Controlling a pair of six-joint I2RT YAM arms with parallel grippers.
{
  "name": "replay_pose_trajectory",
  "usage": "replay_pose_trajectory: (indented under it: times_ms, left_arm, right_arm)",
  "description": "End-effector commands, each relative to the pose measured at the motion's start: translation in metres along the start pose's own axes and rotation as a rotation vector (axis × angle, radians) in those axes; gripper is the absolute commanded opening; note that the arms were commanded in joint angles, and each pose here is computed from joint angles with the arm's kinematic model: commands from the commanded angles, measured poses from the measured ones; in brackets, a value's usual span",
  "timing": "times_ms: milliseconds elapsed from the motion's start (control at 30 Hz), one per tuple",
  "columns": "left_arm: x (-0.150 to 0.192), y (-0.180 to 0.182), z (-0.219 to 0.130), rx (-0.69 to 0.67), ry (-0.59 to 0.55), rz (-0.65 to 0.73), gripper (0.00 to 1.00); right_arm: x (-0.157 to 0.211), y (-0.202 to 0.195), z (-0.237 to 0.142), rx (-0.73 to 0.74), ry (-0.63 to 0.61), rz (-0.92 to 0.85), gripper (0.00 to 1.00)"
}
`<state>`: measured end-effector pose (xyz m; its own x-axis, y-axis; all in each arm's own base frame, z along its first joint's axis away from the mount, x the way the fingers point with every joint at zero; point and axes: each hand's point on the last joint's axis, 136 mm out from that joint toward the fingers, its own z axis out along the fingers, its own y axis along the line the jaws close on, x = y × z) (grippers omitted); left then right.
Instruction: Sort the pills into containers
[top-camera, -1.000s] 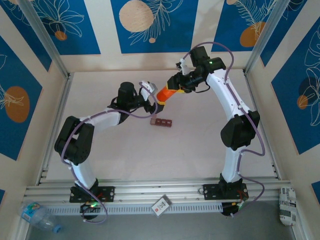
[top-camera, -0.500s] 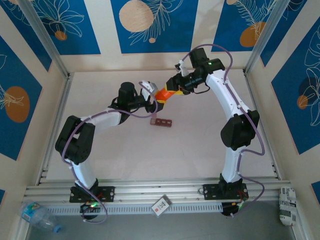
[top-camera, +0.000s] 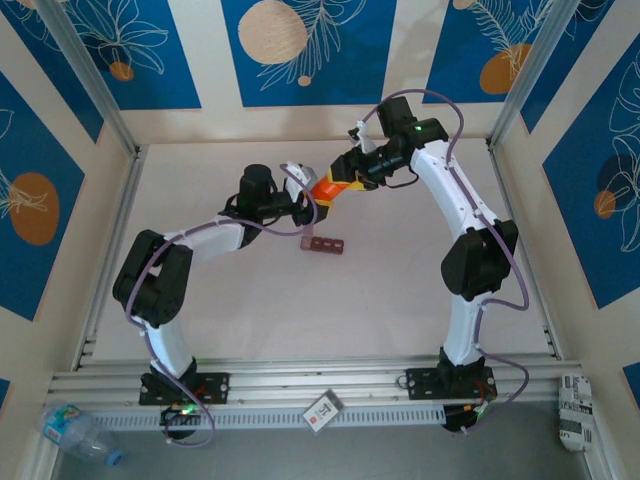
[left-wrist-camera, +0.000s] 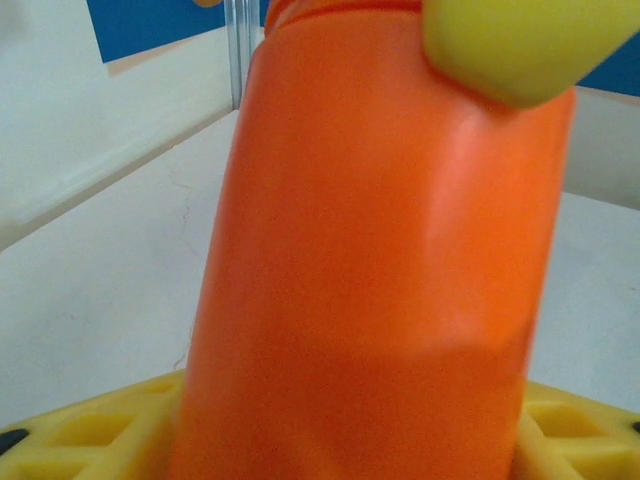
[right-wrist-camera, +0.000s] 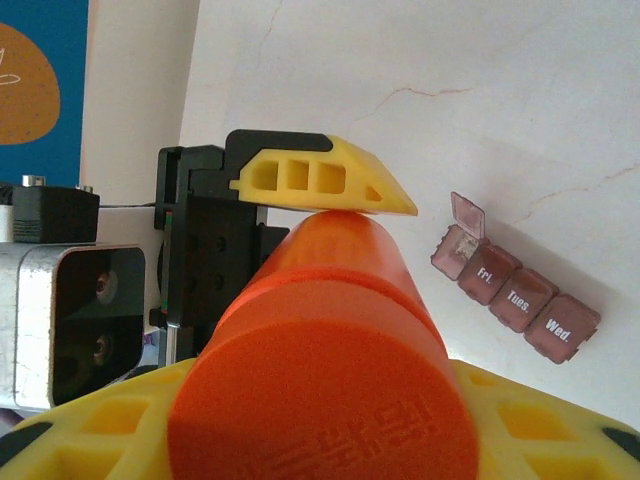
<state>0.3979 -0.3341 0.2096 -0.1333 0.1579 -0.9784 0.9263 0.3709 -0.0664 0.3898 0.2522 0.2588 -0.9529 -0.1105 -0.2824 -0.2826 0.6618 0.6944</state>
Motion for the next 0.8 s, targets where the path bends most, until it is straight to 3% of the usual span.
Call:
replay_pose_trajectory:
  times_ms: [0,200,400,500,667,767]
  left_arm:
    - [-0.010,-0.006,0.006,0.044,-0.023,-0.004,0.54]
    - [-0.019,-0.008,0.004,0.050,-0.043,-0.042,0.37]
    - [-0.027,-0.008,0.004,0.058,-0.063,-0.094,0.19]
    - [-0.028,-0.005,0.004,0.053,-0.066,-0.119,0.12]
    - [-0.032,-0.012,0.004,0.096,-0.060,-0.141,0.00]
    - [-0.029,-0.011,0.005,0.094,-0.027,-0.161,0.00]
  right_arm:
    - [0.009,0.015,0.003,-0.055,0.033,0.004,0.23]
    - [0.005,0.013,0.003,-0.050,0.025,0.014,0.28]
    - [-0.009,0.015,-0.022,-0.062,-0.054,0.023,0.65]
    - [-0.013,0.014,-0.047,-0.090,-0.128,0.044,0.75]
    - [-0.019,-0.001,-0.079,-0.149,-0.257,0.147,0.81]
    - [-0.022,-0.013,-0.080,-0.127,-0.312,0.219,0.81]
